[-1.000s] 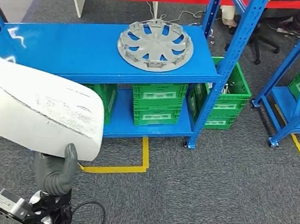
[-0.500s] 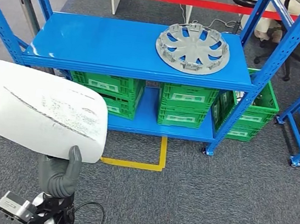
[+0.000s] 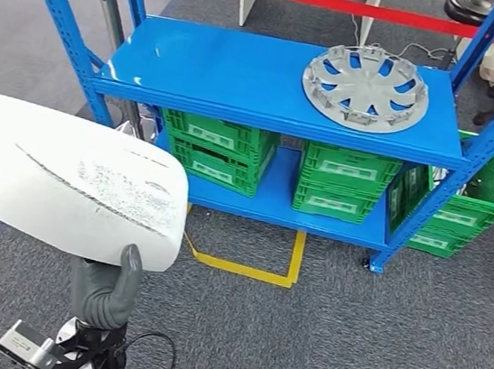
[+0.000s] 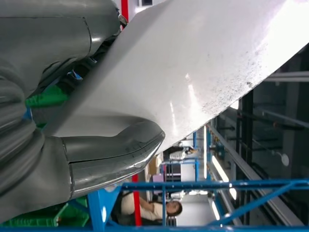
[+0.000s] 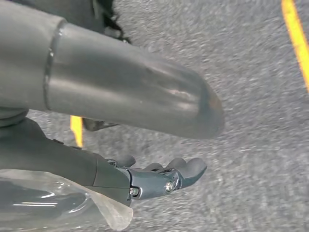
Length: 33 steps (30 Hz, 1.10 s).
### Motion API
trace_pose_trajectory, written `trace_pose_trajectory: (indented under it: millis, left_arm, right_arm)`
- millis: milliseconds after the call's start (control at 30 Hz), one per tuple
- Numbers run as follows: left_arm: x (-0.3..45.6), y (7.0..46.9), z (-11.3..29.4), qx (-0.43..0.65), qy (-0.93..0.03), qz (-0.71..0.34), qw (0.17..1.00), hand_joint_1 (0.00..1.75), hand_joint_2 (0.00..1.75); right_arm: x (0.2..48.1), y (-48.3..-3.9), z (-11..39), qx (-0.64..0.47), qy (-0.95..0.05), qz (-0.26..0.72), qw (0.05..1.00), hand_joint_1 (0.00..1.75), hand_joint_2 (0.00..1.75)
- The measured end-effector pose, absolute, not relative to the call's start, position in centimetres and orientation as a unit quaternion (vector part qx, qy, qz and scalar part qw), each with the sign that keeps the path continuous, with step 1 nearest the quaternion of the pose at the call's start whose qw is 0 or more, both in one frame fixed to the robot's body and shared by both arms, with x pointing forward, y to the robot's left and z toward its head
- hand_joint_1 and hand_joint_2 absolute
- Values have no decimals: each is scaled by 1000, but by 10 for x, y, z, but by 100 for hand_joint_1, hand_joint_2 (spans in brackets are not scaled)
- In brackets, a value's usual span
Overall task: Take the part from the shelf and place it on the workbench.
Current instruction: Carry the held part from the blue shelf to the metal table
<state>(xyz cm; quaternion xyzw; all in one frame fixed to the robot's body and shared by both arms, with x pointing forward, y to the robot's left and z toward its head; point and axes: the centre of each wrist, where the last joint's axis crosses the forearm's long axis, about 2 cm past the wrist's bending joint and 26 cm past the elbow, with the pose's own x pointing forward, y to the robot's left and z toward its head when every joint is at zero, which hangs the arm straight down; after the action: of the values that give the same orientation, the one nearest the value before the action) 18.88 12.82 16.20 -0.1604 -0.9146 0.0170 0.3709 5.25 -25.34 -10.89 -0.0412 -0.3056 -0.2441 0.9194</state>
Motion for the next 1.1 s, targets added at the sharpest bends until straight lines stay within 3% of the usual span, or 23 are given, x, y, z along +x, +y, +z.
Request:
trace_pose_trajectory:
  millis: [300, 600, 767, 1100]
  left_arm:
    - [190, 126, 165, -161, -918, 8, 363, 175, 175]
    - [192, 127, 165, -89, -927, 27, 364, 175, 175]
    - [188, 129, 161, -139, -916, 27, 376, 175, 175]
    - [182, 135, 155, -131, -917, -5, 377, 175, 175]
  right_arm:
    - [60, -255, -108, -30, -330, -250, 910, 0, 0]
    - [53, -249, -108, -40, -261, -255, 930, 0, 0]
    - [51, -237, -108, -24, -247, -254, 935, 0, 0]
    - [53, -217, -105, -2, -218, -257, 942, 0, 0]
